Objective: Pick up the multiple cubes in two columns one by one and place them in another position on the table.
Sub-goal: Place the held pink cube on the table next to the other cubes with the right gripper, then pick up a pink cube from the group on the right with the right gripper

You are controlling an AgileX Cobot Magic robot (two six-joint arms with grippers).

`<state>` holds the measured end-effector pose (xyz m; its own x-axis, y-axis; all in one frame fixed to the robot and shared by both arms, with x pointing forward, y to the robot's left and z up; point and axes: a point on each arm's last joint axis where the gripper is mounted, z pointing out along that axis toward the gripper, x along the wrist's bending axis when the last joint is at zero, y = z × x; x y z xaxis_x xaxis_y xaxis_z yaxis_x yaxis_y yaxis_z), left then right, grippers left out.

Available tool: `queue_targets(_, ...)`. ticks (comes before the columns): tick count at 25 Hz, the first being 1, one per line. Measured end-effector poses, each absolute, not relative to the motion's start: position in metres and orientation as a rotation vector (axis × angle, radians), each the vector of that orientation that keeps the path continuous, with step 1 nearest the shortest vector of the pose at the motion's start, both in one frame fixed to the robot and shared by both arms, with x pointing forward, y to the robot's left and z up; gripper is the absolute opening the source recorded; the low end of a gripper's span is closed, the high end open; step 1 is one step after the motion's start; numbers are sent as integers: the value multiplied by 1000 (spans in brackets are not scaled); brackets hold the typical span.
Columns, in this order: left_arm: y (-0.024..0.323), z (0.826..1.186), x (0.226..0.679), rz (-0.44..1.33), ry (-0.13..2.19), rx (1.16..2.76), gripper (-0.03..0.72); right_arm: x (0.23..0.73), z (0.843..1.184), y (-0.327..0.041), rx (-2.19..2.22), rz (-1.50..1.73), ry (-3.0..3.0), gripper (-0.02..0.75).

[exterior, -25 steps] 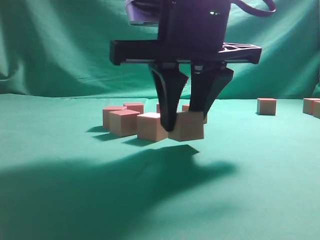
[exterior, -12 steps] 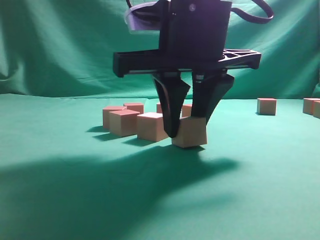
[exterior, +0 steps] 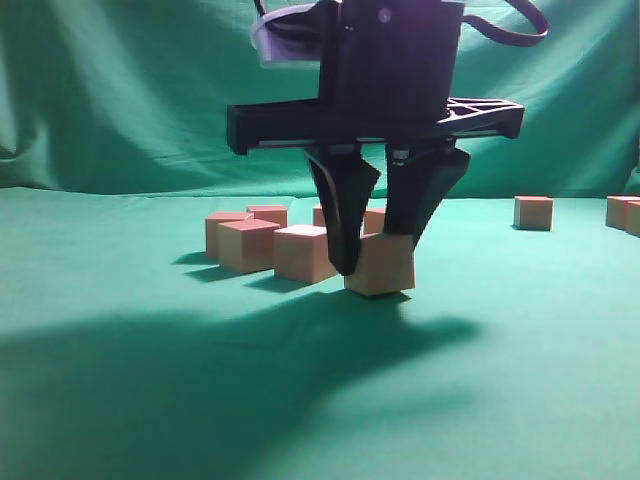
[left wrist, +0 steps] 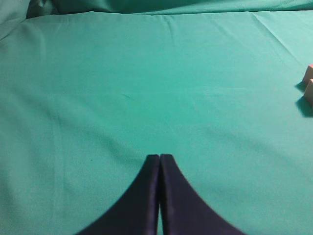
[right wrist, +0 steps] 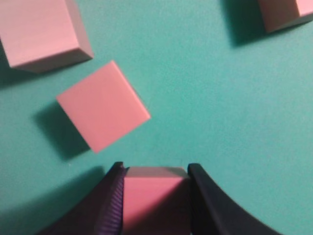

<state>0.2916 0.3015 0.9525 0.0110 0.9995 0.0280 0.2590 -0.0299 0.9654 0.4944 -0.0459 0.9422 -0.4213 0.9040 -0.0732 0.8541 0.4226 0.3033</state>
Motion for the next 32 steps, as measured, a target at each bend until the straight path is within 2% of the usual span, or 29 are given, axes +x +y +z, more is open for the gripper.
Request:
queue_targets(2, 301, 953, 292, 1090, 1380, 1426, 0, 494, 942, -46, 1543, 318, 2453, 263)
queue_targets(3, 301, 953, 292, 1090, 1380, 1426, 0, 494, 942, -46, 1544, 316, 2454, 316)
queue_targets(10, 301, 953, 292, 1090, 1380, 1426, 0, 494, 942, -46, 1551, 313, 2455, 557)
queue_targets(14, 301, 953, 292, 1090, 1380, 1426, 0, 492, 948, -48, 1554, 310, 2450, 546)
queue_targets(15, 301, 953, 292, 1090, 1380, 1426, 0, 491, 954, -49, 1554, 322, 2444, 587)
queue_targets(22, 301, 953, 292, 1090, 1380, 1426, 0, 486, 1048, -76, 1431, 414, 2286, 572)
queue_targets(27, 301, 953, 292, 1090, 1380, 1426, 0, 493, 1097, -131, 1534, 425, 2077, 572)
queue_targets(32, 301, 953, 292, 1090, 1380, 1426, 0, 519, 1104, -202, 1750, 311, 1860, 572)
